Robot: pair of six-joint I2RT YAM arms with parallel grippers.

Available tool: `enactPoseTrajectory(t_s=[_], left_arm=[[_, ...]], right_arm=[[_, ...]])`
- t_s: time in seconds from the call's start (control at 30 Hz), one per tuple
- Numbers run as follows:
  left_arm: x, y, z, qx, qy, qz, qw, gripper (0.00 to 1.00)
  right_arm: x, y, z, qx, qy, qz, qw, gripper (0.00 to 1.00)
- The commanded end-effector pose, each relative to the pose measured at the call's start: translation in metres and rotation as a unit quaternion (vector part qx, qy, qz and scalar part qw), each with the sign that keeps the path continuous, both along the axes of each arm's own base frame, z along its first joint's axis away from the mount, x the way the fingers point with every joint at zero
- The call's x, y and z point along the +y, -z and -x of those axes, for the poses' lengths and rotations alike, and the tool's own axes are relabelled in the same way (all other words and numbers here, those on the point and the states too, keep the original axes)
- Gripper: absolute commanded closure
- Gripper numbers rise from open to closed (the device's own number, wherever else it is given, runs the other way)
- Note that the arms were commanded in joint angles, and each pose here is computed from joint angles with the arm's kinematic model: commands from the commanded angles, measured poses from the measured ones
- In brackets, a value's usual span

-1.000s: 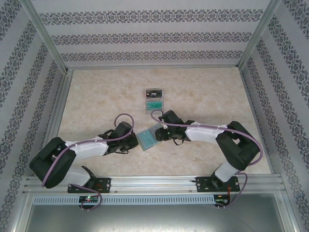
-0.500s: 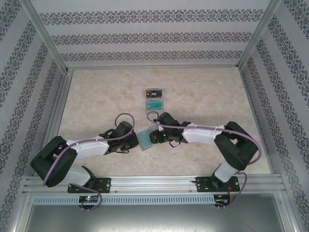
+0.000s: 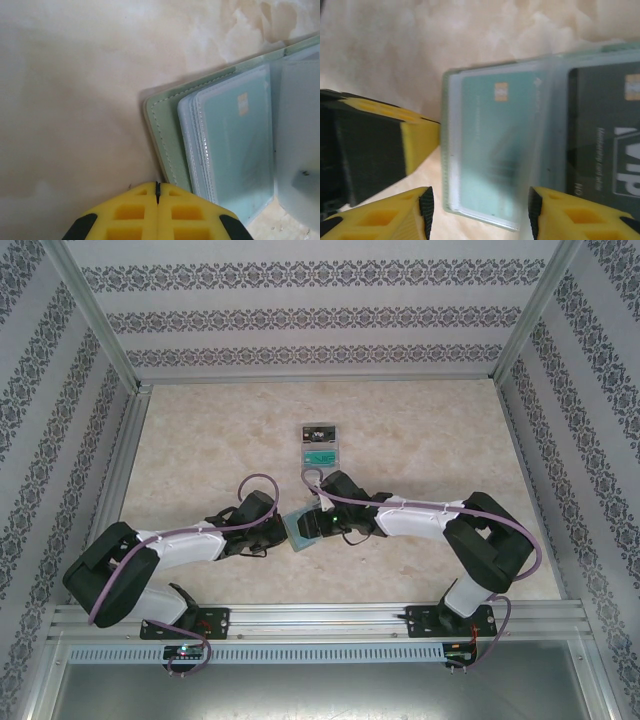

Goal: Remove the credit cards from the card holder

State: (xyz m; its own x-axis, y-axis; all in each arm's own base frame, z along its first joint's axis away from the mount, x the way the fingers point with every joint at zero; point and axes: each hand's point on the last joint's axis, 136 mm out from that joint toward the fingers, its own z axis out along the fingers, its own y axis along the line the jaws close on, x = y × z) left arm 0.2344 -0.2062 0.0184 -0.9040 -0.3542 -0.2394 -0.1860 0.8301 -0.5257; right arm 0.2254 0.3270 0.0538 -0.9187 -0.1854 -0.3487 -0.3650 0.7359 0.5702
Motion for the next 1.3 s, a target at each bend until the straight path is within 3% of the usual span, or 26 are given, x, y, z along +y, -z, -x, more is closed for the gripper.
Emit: enactPoseTrajectory(t_s=[0.0,0.2,0.37,0.53,0.67,0.97,1.27], left_arm=[[0.007,-0.01,-0.001,-0.022,0.0,-0.024,0.999,1.0],[0.017,-0.032,-0.001,-0.049,-0.007,-0.033,0.998,1.0],[-0.003,-0.038,-0.005,-0.049,0.014,0.008,0.999,1.0],[-0.022,-0.036,-0.011,-0.041,0.025,0.039,0.998,1.0],[-0.038,-0.044,-0.016,-0.045,0.027,0.066,0.996,1.0],[-0.055,-0.033,-0.016,-0.029,0.037,0.062,0.997,1.0],[-0.058,-0.025,-0.014,-0.02,0.039,0.052,0.998,1.0]], right_arm=[[0.026,-0.034,0.002,-0.003,-0.02,-0.066,0.998,0.46],[0.019,-0.035,-0.002,-0.022,-0.018,-0.045,0.999,0.46],[-0.026,-0.016,-0.027,-0.05,0.039,0.034,0.997,0.5],[-0.057,0.005,-0.04,-0.033,0.062,0.058,0.996,0.52],[-0.062,0.016,-0.045,-0.026,0.058,0.07,0.996,0.73],[-0.072,0.034,-0.055,-0.026,0.07,0.102,0.992,0.78],[-0.075,0.025,-0.058,-0.037,0.075,0.098,0.992,0.8]])
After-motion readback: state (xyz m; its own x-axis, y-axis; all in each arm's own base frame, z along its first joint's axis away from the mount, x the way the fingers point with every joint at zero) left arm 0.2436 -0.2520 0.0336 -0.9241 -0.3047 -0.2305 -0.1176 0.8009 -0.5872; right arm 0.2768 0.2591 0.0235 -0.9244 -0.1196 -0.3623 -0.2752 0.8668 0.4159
